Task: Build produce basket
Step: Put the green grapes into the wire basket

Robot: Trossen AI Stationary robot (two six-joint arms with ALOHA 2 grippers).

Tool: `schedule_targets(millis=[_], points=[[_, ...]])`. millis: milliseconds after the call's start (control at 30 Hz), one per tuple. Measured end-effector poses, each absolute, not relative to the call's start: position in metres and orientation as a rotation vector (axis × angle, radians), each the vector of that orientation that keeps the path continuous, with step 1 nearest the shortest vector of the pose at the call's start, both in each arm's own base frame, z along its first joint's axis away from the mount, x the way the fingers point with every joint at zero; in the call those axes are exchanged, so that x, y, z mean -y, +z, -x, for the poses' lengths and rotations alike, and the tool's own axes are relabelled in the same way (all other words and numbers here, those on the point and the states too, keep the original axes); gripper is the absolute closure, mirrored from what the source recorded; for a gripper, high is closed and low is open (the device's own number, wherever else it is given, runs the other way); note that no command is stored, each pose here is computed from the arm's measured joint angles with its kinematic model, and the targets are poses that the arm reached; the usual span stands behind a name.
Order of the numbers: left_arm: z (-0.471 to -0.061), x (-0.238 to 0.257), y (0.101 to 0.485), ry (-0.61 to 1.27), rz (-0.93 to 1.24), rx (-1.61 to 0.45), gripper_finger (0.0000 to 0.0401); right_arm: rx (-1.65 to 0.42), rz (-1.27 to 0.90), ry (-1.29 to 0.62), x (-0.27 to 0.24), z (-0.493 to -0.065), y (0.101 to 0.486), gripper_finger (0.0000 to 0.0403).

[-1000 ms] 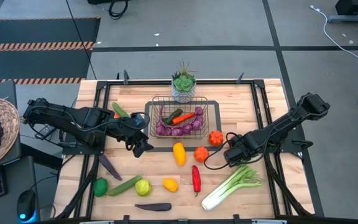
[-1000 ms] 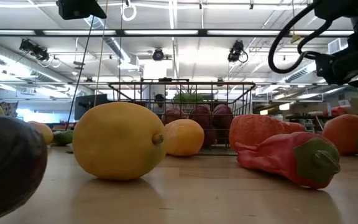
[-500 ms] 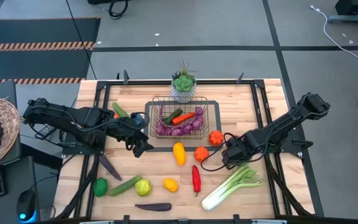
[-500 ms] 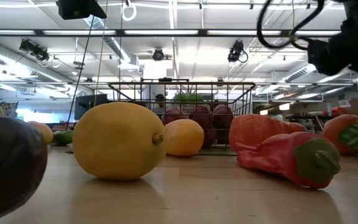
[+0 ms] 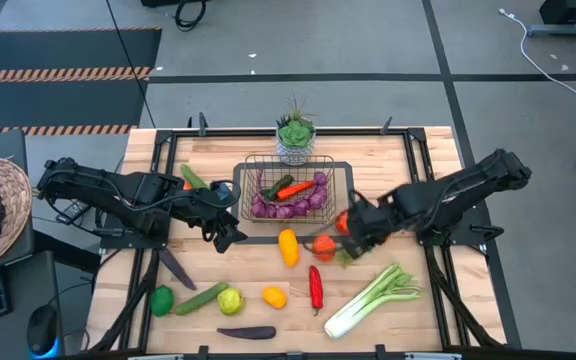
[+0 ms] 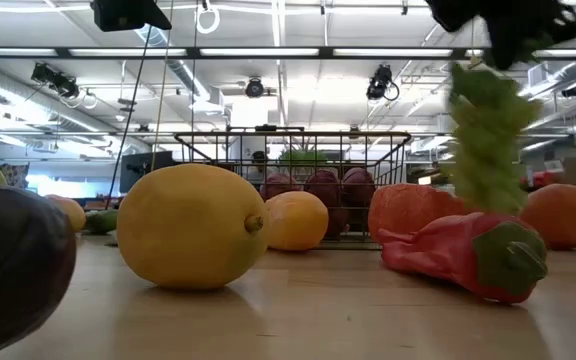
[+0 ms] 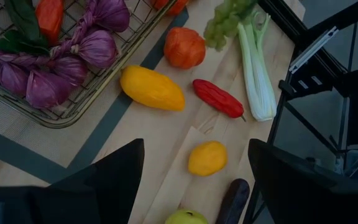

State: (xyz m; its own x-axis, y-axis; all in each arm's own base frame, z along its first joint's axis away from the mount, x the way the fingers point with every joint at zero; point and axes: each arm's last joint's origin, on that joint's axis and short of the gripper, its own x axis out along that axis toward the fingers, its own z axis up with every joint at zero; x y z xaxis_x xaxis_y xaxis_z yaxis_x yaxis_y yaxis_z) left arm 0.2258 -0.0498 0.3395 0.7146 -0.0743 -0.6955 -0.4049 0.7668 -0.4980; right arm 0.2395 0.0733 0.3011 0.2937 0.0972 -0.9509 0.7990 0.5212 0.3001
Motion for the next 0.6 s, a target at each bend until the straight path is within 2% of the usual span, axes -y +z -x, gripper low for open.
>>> schedule_targets(millis=[300,600], points=[[-0.226,0.050,0.339,0.200,0.687,-0.765,0.0108,-0.836,-0.866,-0.518,-0.028,-0.257,0.379,0.0378],[-0.226,0.049,0.339,0.211,0.682,-0.759,0.0108,-0.603,-0.831,-0.458,0.022,-0.281,0.395,0.0371]])
